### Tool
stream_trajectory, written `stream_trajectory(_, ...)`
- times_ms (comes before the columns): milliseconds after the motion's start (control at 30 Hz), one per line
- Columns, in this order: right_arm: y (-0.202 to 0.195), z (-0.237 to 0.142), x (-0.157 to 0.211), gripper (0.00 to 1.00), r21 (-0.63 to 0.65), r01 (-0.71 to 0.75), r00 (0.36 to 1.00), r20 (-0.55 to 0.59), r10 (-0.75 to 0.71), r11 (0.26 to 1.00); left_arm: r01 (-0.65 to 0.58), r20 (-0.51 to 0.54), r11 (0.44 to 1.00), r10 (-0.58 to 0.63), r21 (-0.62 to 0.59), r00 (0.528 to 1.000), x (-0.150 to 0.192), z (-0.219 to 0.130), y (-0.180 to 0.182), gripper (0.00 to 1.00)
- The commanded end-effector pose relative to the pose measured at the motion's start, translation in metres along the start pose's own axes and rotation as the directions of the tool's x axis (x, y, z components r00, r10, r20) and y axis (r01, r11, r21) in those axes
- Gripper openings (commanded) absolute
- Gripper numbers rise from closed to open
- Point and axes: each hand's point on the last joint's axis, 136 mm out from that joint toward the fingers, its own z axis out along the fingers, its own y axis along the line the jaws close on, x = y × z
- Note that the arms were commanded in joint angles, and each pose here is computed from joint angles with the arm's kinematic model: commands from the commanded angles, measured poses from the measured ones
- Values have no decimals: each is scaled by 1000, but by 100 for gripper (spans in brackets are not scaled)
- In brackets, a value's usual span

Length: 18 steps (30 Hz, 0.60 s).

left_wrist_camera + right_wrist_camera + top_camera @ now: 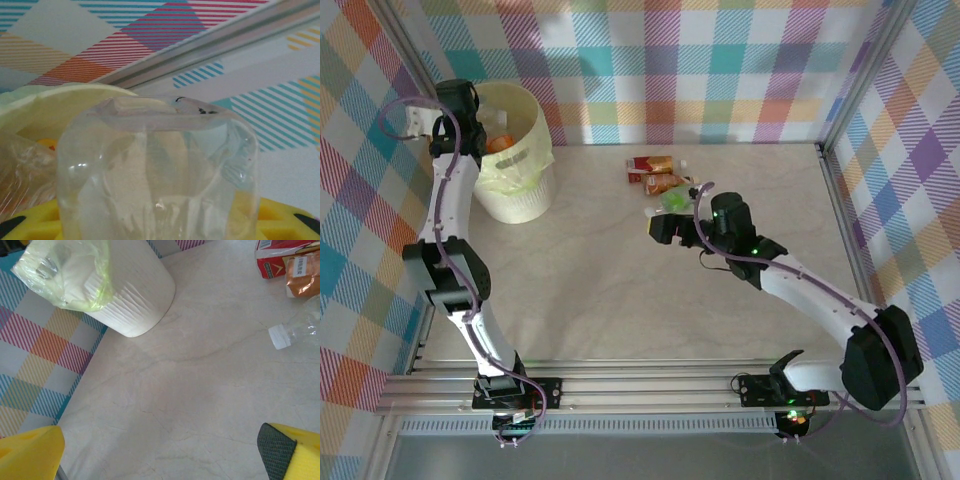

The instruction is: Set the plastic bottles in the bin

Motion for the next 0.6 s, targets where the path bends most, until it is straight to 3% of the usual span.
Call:
stream_trajectory(0, 0, -10, 3, 100, 15, 36, 999, 11, -36, 999, 120, 8, 993, -120, 8, 993, -9, 14, -9, 54)
stream_trajectory(100, -2, -17, 1, 100, 33, 40, 999, 35, -41, 999, 126, 2, 990, -126, -58, 992, -5, 20, -3, 79)
stream_trajectory(167, -4, -21, 1, 100, 43, 47, 998, 47, -49, 998, 133, -16, 989, -134, -58, 991, -1, 21, -5, 90)
stream_trajectory(333, -13, -29, -1, 100, 105, 37, 997, 69, -44, 994, 158, -55, 987, -158, -15, 986, -5, 7, -22, 97)
stream_trajectory(567, -44, -38, -7, 100, 228, -71, 981, 190, 27, 971, 145, -115, 988, -140, 44, 984, -17, -34, -45, 100)
